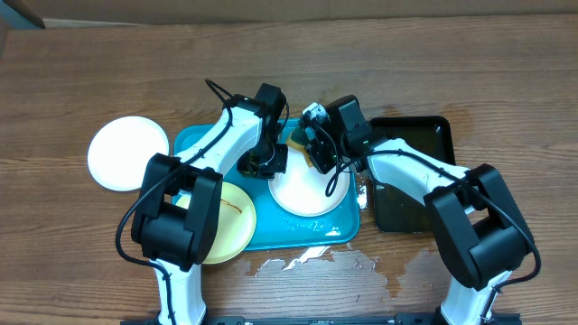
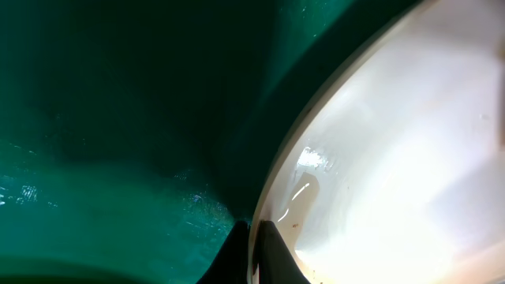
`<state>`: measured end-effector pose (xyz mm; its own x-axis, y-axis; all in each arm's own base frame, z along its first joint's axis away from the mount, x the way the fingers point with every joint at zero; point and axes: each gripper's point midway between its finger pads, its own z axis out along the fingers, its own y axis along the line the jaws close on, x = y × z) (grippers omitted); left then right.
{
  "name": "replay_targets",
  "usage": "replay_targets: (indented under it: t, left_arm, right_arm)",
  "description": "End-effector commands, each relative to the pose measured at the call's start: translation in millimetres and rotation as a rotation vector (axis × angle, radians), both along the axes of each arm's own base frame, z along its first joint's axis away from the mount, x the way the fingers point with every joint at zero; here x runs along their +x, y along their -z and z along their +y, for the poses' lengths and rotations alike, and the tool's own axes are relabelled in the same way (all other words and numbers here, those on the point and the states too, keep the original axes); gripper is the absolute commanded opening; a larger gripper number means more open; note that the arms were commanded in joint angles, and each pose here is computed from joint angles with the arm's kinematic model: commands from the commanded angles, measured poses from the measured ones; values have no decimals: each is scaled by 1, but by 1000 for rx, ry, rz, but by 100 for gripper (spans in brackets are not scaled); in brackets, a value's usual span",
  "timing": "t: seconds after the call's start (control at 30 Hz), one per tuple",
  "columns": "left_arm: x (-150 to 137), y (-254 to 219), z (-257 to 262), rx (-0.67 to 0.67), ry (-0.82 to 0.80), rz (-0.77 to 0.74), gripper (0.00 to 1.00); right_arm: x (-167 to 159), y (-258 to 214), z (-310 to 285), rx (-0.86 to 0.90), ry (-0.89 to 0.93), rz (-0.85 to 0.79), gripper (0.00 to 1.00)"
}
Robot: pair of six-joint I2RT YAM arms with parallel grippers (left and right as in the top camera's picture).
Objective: Clean dirty plates on tray and stack at the side
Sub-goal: 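Scrub the white plate with the sponge while the left gripper holds it, then return the sponge to the black tray with the right gripper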
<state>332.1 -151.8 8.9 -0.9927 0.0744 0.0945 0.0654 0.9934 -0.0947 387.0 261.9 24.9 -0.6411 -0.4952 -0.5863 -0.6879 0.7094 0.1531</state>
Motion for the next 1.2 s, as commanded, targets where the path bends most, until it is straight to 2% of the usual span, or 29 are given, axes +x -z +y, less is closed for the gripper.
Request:
replay_targets:
  t: [0.0,0.37,0.83,0.93,1.17]
  left_arm:
    - [-8,14,12,63,12,30,4]
    - [-8,14,12,63,12,30,4]
    - [-8,14,12,63,12,30,4]
    - [-8,14,12,63,12,31,4]
    - [-10,13,13,67,12,39,4]
  right_arm:
    - [9,-3,-2,-7,11,-22,4]
    - [3,13,-28,-161,11,-13,4]
    - [22,17,-79,-412,142,-99,4]
    - [28,8,-83,-428,165,-129,4]
    - [42,-58,-79,-354,208,-253,4]
